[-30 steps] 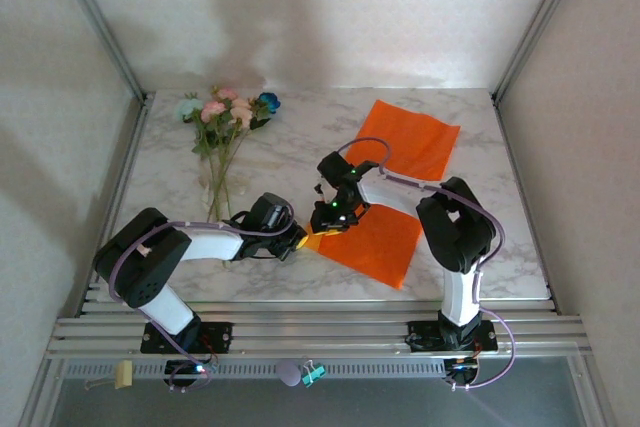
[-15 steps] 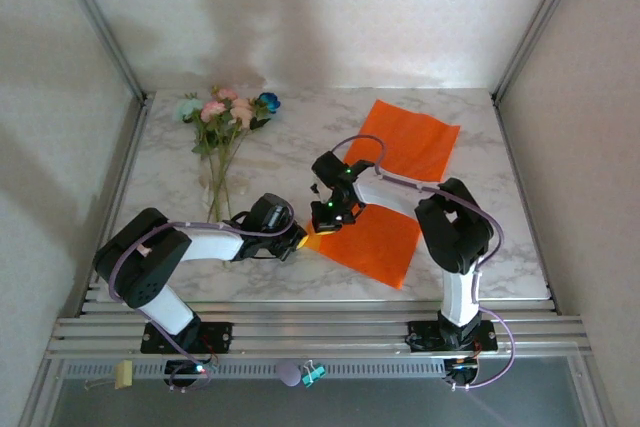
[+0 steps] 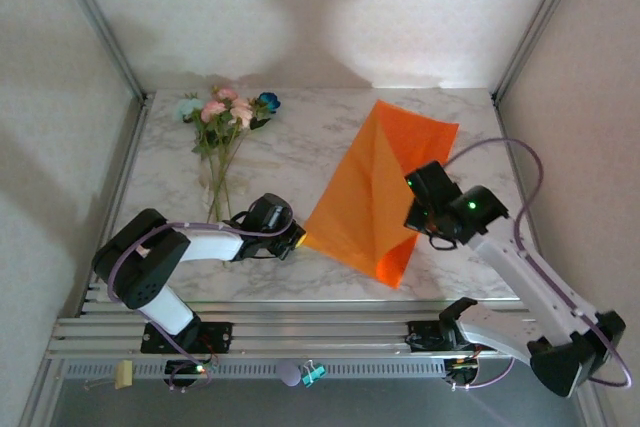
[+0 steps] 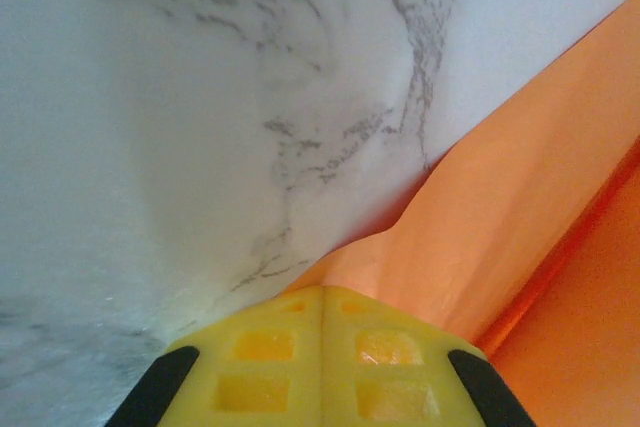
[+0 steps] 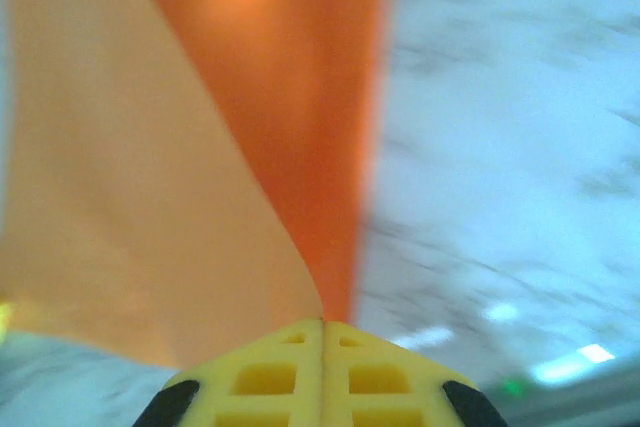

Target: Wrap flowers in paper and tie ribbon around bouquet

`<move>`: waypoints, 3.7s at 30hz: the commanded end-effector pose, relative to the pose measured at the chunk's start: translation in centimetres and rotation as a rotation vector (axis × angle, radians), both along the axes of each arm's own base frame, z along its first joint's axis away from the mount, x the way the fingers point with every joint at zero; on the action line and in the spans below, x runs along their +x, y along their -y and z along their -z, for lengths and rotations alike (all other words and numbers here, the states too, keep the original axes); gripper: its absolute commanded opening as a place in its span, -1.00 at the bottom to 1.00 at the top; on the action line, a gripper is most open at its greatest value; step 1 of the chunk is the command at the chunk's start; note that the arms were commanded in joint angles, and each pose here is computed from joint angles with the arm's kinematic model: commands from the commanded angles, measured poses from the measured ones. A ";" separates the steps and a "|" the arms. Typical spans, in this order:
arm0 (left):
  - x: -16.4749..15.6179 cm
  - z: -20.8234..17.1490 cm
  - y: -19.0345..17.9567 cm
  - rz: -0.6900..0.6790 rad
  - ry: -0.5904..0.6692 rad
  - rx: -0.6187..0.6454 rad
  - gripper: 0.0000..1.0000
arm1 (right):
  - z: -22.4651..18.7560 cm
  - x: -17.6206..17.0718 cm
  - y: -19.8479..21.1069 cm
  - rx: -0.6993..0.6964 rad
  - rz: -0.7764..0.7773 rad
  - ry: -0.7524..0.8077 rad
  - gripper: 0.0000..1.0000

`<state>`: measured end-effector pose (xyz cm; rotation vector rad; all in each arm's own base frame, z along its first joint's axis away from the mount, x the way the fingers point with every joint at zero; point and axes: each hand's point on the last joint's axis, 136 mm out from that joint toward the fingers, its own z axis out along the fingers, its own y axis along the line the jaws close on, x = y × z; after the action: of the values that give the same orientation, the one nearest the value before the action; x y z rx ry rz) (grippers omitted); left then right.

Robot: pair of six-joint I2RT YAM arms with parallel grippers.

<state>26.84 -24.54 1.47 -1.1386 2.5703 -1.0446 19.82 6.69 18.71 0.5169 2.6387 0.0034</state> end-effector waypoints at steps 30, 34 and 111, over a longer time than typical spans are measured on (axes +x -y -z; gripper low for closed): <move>4.8 1.7 8.2 0.059 -0.036 -0.008 -0.74 | -0.6 -3.7 6.4 -0.163 0.184 -0.127 -1.00; 7.5 2.0 4.5 -0.008 -0.012 0.010 -0.76 | 1.8 -5.7 4.5 -0.044 0.202 -0.252 -1.00; 11.9 -3.4 -4.2 0.074 0.087 0.177 -0.53 | 14.9 8.9 -4.1 0.090 -0.049 -0.460 0.08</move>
<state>39.74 -20.59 8.15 -0.9626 2.4912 -0.9361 27.71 11.94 5.61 0.4931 3.0728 0.0432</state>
